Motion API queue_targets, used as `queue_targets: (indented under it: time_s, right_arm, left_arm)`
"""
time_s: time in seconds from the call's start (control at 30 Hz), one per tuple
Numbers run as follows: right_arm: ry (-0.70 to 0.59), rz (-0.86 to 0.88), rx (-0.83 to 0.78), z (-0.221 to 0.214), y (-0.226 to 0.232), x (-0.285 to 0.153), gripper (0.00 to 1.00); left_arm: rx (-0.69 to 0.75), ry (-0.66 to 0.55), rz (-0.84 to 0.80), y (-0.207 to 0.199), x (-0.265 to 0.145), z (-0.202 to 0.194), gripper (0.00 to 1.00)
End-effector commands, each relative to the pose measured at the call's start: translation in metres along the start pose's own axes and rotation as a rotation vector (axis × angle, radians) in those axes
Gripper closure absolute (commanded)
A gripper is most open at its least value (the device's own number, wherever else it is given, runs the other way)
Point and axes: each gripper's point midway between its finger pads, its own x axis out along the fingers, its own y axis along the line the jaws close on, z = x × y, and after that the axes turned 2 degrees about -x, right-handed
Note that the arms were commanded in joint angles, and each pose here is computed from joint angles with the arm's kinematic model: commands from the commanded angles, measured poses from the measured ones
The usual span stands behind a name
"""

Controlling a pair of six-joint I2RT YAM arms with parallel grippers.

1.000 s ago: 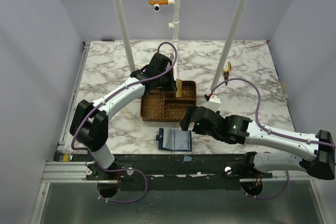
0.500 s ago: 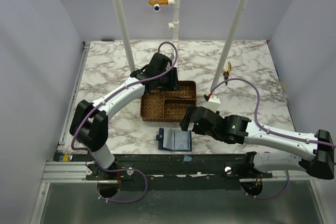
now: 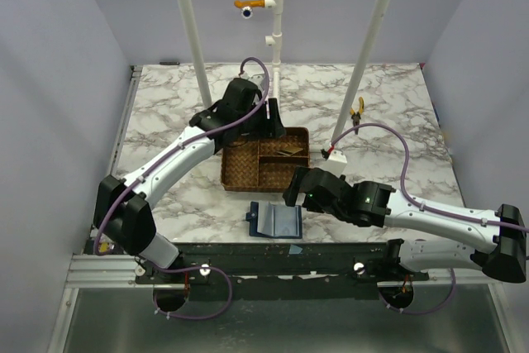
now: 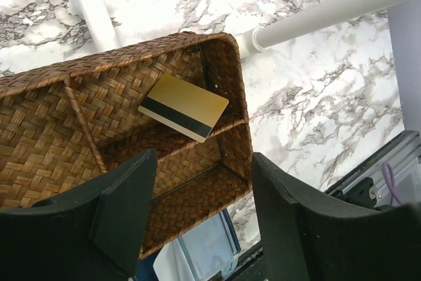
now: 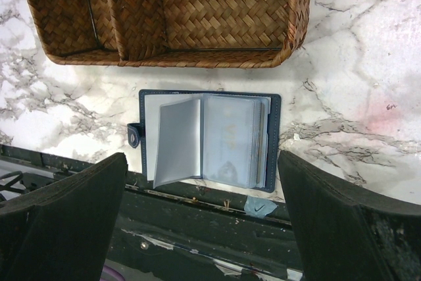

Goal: Take the credit cards out of the card holder
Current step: Place the credit card in the storage box, then remove the credit card from the card holder.

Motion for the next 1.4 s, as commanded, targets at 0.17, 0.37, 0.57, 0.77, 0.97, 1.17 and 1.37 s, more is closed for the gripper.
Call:
queue_targets:
  time_s: [0.17, 0.37, 0.57, 0.77, 0.97, 1.17, 1.37]
  right_arm:
    - [-0.028, -0.030, 0.007, 0.003, -0.008, 0.001, 0.00]
    - [-0.015, -0.027, 0.006, -0.002, -0.009, 0.004, 0.00]
    - [-0.009, -0.030, -0.003, -0.004, -0.010, 0.006, 0.00]
    - [0.011, -0.033, -0.008, -0.012, -0.013, 0.011, 0.00]
    - [0.041, -0.039, -0.012, -0.022, -0.015, 0.017, 0.00]
    - [0.074, -0.046, -0.010, -0.033, -0.018, 0.023, 0.00]
    - [0.105, -0.049, -0.014, -0.043, -0.018, 0.029, 0.00]
  left_arm:
    - [0.019, -0.041, 0.002, 0.001, -0.034, -0.001, 0.38]
    - [0.023, -0.055, 0.010, 0.007, -0.054, -0.012, 0.38]
    - [0.006, -0.055, -0.007, 0.014, -0.071, -0.034, 0.38]
    - [-0.021, -0.037, -0.018, 0.025, -0.084, -0.063, 0.38]
    - [-0.051, -0.021, -0.029, 0.033, -0.092, -0.087, 0.38]
    - [-0.082, 0.012, -0.008, 0.050, -0.092, -0.116, 0.38]
    - [-0.106, 0.047, 0.008, 0.063, -0.092, -0.141, 0.38]
